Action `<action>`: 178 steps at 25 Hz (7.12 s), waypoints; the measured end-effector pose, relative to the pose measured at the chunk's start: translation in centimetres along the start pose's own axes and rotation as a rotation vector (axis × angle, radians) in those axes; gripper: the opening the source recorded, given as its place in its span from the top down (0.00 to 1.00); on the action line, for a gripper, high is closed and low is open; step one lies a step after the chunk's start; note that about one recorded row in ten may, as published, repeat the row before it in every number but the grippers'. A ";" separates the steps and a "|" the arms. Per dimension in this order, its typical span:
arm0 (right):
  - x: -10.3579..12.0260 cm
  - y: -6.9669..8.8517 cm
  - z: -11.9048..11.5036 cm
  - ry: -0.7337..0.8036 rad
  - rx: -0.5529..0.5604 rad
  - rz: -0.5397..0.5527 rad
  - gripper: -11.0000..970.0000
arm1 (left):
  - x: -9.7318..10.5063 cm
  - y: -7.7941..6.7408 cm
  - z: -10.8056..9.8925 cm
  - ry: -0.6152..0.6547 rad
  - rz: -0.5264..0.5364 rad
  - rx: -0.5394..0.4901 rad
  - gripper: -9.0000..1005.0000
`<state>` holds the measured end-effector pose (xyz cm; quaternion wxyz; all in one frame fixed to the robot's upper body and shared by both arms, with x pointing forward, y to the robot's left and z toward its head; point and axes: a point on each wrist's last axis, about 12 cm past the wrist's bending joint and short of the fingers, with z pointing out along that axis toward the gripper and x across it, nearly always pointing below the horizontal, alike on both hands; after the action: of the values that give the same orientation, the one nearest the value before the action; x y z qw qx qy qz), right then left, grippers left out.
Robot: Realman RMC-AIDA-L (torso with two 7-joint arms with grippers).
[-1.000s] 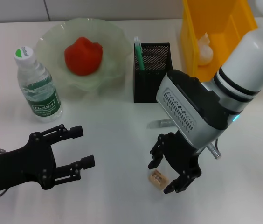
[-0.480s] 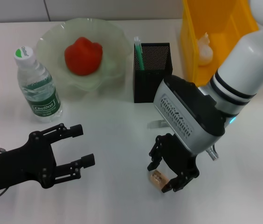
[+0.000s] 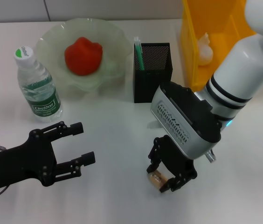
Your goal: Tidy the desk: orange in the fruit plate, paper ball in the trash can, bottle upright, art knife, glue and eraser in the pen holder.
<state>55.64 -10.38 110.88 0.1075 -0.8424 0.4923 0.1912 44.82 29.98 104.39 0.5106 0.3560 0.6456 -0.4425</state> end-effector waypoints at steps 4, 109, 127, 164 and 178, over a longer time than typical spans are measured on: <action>0.1 0.0 0.0 0.000 0.007 0.004 0.50 | 0.0 0.0 0.0 0.000 0.002 0.000 0.22; 7.3 2.4 -12.1 -0.533 0.272 0.707 0.14 | 0.1 -0.3 1.3 0.009 0.037 0.056 0.22; 4.4 -1.7 -6.7 -0.014 0.235 0.615 0.17 | 0.3 -0.4 1.4 0.008 0.026 0.052 0.22; 4.4 -2.9 -2.8 0.074 0.302 0.536 0.58 | 0.2 -0.5 1.4 -0.002 0.016 0.054 0.22; 4.6 -2.8 -2.6 0.084 0.294 0.539 0.70 | 0.1 -0.5 1.3 -0.015 0.014 0.057 0.22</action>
<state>60.62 -13.57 111.26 0.1531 -0.6640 0.7244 0.1046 44.78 28.55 104.31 0.5081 0.3717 0.6265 -0.4596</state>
